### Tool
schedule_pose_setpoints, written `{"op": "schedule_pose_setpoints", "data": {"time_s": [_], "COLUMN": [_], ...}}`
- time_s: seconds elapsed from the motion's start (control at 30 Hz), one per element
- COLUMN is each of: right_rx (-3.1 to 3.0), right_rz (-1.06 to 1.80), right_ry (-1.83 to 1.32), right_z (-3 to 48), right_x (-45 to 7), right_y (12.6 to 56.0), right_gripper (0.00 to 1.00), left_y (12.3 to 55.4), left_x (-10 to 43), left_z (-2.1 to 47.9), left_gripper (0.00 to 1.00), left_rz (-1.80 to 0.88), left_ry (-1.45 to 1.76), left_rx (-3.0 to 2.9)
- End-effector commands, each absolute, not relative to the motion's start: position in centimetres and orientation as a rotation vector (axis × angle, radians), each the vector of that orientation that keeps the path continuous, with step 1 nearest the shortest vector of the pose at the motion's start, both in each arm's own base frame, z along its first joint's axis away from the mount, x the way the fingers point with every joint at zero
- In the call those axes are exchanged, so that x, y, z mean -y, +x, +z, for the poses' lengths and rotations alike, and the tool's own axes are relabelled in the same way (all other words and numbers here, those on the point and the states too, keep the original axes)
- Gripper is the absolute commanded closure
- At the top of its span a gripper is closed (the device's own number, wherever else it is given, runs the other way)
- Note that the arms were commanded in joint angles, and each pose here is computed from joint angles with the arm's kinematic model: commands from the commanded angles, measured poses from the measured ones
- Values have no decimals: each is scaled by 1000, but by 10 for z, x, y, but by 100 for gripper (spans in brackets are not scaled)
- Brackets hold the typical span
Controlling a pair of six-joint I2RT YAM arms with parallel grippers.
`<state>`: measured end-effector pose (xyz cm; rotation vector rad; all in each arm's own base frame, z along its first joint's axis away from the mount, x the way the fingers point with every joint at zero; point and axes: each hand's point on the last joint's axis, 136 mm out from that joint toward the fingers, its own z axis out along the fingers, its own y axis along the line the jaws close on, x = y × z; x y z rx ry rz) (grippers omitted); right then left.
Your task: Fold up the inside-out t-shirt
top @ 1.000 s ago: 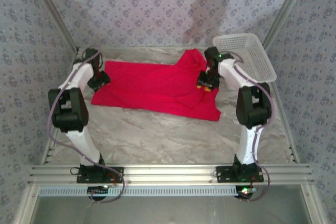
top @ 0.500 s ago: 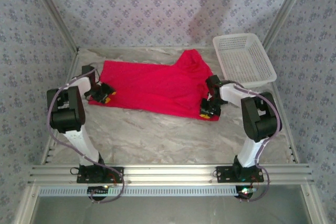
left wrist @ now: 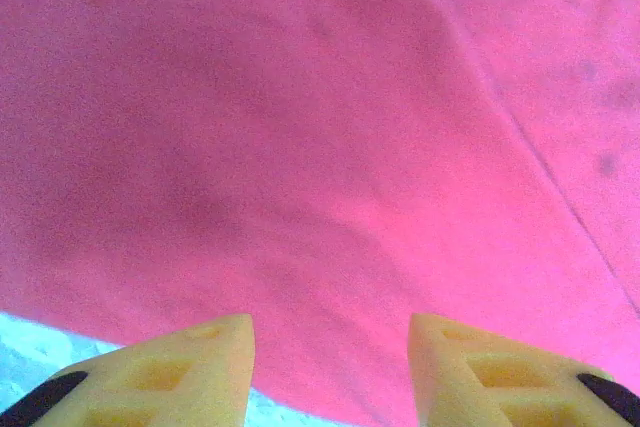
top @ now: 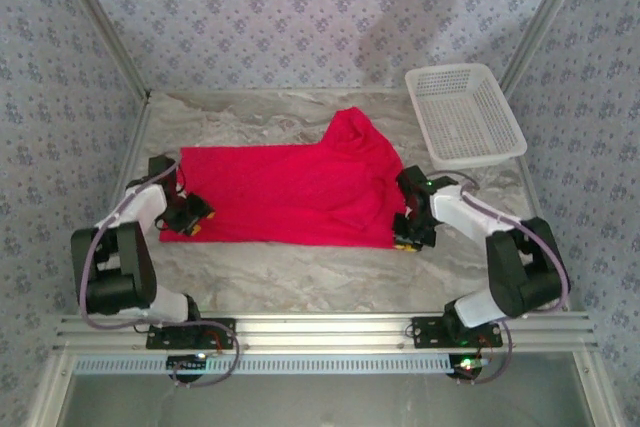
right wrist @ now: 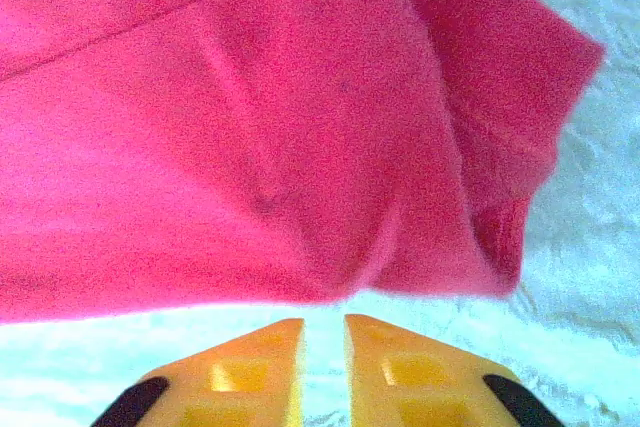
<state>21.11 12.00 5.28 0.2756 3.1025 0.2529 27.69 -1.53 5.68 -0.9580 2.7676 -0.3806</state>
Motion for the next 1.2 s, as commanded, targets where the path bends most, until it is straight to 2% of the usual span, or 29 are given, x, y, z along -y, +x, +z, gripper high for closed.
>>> {"op": "schedule_pose_setpoints", "data": {"time_s": [0.0,0.1,0.2,0.4,0.53,0.6,0.7,0.77,1.03,1.1,1.17], "right_rx": [-3005,-2944,-2938,-2977,-3005,-3008,-3000,-2962,-2911,-2919,-2928], "right_rz": [364,473,466,424,407,416,424,421,382,375,364], "right_ry": [263,226,206,187,189,191,188,175,85,67,55], "right_z": [78,81,74,54,46,46,52,69,105,105,99], "right_x": [-148,-181,-196,-218,-226,-230,-233,-237,-242,-240,-235], "right_y": [225,238,253,275,283,286,290,302,332,323,311], "right_gripper": [61,52,49,47,51,62,88,100,98,78,62], "left_y": [276,281,285,286,285,284,283,284,288,288,286], "left_x": [15,14,16,17,17,17,16,16,17,19,19], "left_z": [69,69,72,75,74,74,73,73,76,75,72], "left_gripper": [56,56,56,57,57,57,57,57,58,58,58], "left_rz": [-274,-270,-281,-289,-286,-284,-280,-279,-298,-309,-311], "left_ry": [-899,-904,-896,-890,-888,-885,-882,-878,-877,-879,-884], "left_rx": [-2766,-2761,-2755,-2748,-2751,-2751,-2752,-2753,-2740,-2740,-2749]}}
